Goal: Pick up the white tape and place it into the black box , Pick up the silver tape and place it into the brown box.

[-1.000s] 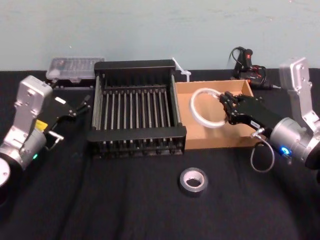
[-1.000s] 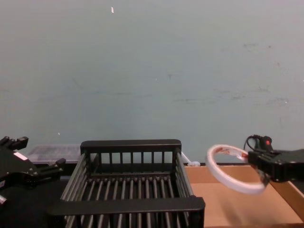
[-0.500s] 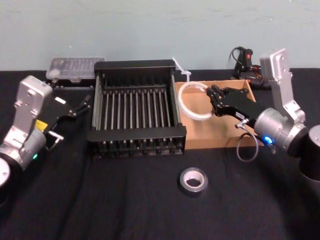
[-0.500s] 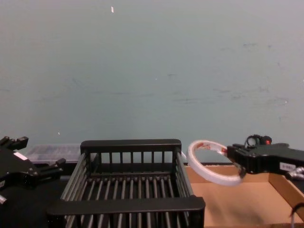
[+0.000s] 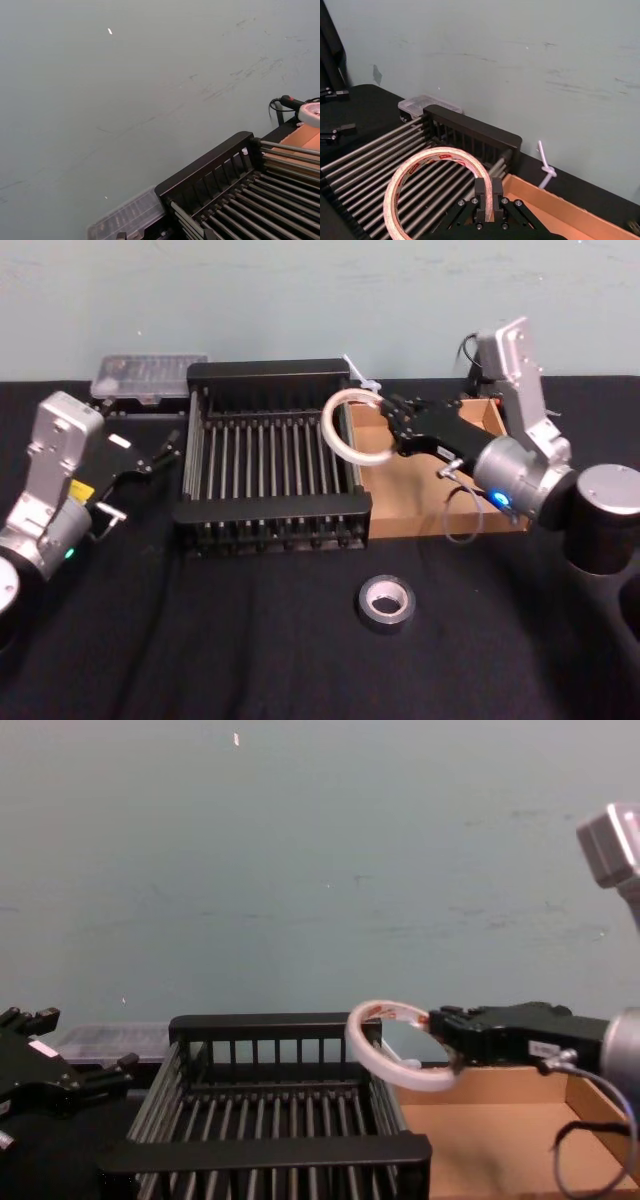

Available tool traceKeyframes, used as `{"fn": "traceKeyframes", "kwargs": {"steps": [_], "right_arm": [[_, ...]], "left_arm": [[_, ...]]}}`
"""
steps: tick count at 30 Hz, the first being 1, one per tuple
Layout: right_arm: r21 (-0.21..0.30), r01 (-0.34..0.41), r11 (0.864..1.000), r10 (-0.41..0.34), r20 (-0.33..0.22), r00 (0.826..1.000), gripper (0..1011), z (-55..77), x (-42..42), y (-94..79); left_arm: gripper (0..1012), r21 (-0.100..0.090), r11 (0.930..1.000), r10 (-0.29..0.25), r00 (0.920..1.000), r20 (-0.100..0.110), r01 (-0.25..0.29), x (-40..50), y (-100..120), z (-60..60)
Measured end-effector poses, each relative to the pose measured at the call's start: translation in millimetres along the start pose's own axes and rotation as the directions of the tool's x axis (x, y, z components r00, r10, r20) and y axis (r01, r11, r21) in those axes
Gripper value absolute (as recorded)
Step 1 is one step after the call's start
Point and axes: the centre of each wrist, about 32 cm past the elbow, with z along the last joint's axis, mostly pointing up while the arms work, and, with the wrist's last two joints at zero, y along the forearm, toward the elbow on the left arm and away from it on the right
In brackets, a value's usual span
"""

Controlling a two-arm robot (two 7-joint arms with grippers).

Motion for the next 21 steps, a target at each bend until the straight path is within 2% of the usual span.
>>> {"fn": "traceKeyframes", "kwargs": {"steps": [11, 21], "right_arm": [[-0.011, -0.018, 1.0, 0.018, 0.017, 1.0, 91, 3.8, -8.7, 24.4], [-0.022, -0.044, 0.999, 0.045, 0.047, 0.998, 91, 9.9, -10.2, 44.0]], "left_arm": [[1002, 0.0, 1.0, 0.0, 1.0, 0.0, 0.0, 0.0, 0.0, 0.0], [1001, 0.0, 1.0, 0.0, 1.0, 0.0, 0.0, 0.0, 0.0, 0.0]]}}
